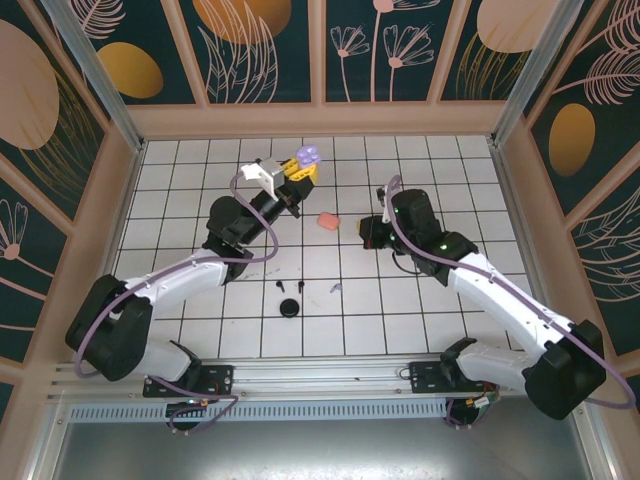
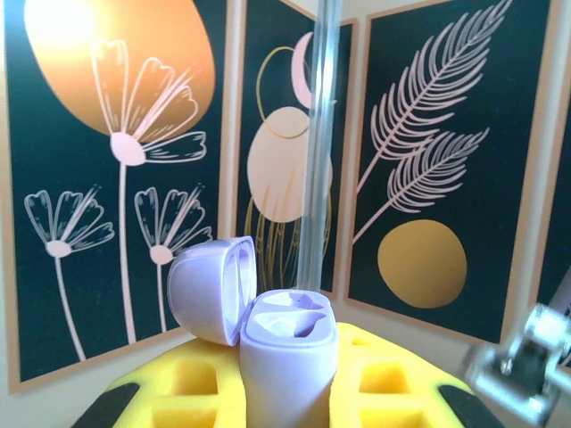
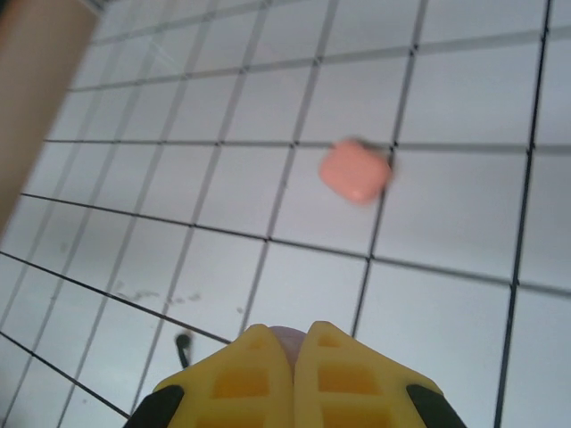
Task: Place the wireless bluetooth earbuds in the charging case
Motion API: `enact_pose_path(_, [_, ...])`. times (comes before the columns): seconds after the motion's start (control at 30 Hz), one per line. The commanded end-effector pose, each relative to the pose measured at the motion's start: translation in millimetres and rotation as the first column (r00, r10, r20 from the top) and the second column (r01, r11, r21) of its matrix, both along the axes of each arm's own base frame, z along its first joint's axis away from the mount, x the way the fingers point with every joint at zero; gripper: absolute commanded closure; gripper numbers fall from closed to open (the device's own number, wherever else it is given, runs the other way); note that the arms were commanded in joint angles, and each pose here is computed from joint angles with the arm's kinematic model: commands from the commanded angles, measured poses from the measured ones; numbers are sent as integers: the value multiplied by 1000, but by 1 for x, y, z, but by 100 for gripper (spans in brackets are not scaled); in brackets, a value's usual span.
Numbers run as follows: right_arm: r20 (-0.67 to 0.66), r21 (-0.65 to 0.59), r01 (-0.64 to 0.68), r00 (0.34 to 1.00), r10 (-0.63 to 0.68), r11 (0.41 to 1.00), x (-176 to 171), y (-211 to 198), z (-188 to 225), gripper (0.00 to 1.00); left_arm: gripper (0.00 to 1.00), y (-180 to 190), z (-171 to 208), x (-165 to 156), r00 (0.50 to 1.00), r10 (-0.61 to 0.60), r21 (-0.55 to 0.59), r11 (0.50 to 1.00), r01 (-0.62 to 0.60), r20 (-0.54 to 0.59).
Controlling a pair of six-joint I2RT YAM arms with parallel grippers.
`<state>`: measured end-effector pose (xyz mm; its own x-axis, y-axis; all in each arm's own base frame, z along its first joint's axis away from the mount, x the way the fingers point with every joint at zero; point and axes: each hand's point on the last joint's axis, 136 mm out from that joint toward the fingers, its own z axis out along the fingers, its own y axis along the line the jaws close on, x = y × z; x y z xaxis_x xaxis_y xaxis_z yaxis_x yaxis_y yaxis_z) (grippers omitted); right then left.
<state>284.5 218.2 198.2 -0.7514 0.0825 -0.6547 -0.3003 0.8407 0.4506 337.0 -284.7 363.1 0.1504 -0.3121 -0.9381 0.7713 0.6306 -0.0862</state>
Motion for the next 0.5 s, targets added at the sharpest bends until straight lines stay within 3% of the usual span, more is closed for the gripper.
enact_pose_path(0.0, [-159,-32,117,980,-120,993,-6,-14,-39,100,100,11,-3,2,997,42,-13,999,-43,-70])
enact_pose_path(0.27, [-372,-207,178,895,-245,962,-34,-40,-108,100,100,21,-21,-11,990,30,-29,999,-35,-135])
enact_pose_path(0.47, [-435,-292,154,857,-275,944,-48,-49,-139,100,100,22,-27,-18,988,11,-16,1000,-14,-152])
